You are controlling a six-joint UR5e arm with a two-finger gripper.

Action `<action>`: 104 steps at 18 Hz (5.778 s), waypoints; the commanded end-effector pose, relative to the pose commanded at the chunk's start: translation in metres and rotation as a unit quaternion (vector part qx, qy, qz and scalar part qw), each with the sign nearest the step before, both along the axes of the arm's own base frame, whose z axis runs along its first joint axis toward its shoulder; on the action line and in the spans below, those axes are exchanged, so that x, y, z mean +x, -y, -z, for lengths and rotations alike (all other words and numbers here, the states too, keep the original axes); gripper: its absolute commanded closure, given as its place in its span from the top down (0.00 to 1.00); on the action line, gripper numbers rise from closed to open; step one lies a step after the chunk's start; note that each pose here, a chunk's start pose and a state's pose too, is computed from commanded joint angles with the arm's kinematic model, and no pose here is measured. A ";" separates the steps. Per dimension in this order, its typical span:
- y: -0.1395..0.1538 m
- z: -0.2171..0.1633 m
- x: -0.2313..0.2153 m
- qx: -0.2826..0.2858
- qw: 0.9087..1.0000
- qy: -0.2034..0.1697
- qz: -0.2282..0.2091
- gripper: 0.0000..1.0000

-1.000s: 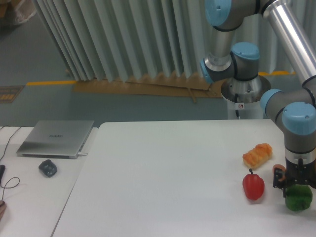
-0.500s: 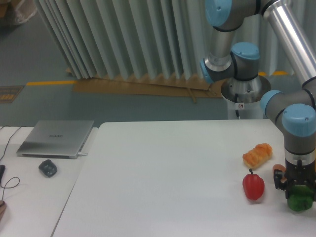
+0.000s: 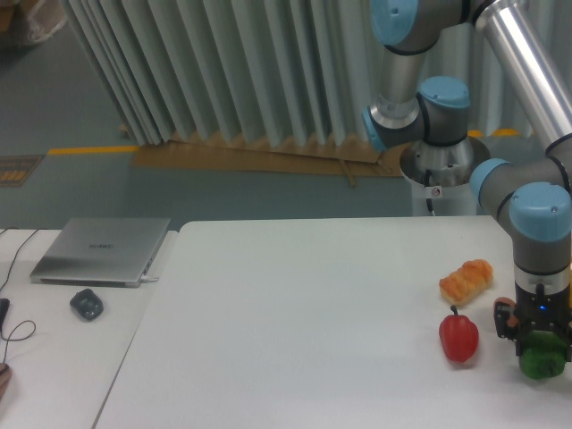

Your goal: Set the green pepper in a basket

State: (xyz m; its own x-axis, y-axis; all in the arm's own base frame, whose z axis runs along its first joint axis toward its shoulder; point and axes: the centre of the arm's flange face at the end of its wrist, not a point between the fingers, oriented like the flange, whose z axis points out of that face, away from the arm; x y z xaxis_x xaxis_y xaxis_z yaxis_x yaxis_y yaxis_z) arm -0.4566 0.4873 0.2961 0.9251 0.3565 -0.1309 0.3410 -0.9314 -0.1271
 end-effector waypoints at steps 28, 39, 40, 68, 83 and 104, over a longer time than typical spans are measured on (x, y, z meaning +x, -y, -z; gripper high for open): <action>0.135 -0.079 -0.055 -0.041 0.960 0.013 0.277 0.48; 0.204 -0.085 -0.085 -0.067 0.869 0.020 0.490 0.48; 0.209 -0.085 -0.087 -0.069 0.859 0.019 0.507 0.48; 0.217 -0.032 -0.119 -0.070 0.800 0.032 0.595 0.56; 0.211 -0.035 -0.114 -0.044 0.808 0.016 0.588 1.00; 0.083 -0.111 0.005 -0.038 0.811 0.002 0.583 1.00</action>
